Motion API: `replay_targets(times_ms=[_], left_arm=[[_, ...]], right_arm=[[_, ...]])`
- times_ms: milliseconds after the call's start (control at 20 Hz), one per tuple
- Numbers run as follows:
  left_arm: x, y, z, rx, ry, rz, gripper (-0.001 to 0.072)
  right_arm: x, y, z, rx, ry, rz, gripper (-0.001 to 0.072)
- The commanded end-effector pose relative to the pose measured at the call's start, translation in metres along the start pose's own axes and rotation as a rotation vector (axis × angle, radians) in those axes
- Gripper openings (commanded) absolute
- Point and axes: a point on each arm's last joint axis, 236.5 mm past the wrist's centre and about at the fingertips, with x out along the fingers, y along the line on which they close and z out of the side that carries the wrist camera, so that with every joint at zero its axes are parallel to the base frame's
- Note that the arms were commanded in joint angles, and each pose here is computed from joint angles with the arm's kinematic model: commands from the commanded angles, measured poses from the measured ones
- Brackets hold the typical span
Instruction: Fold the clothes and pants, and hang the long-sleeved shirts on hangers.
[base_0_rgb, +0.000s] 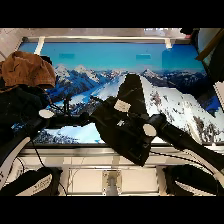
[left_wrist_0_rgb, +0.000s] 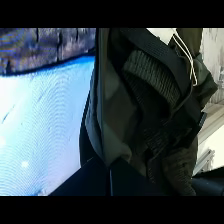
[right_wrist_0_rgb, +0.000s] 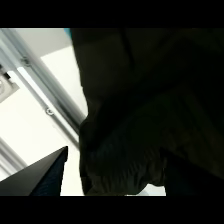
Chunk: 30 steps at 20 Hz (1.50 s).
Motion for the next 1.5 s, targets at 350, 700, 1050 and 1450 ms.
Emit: replay_targets(times_ms=[350,700,1050,1450], left_arm=[[-0.007,0.000,0.007,0.021,-0.025,0.002,0.0005],[-0.191,-0.078,0.068,0.415,-0.397,0.212,0.0004],[-0.414,-0.252,0.035,0.823,-1.042,0.441,0.0004],[-0.416,-0.256,0.049,0.747,-0.990,0.420,0.0005]], right_arm=[[0.011,-0.036,-0.005,-0.033,0.065,-0.137,0.0032],[-0.207,-0.009,0.023,0.121,-0.485,-0.254,0.0032],[-0.442,0.081,-0.002,0.096,-1.303,-0.043,0.0032],[-0.509,0.106,-0.032,0.053,-1.515,0.013,0.0032]])
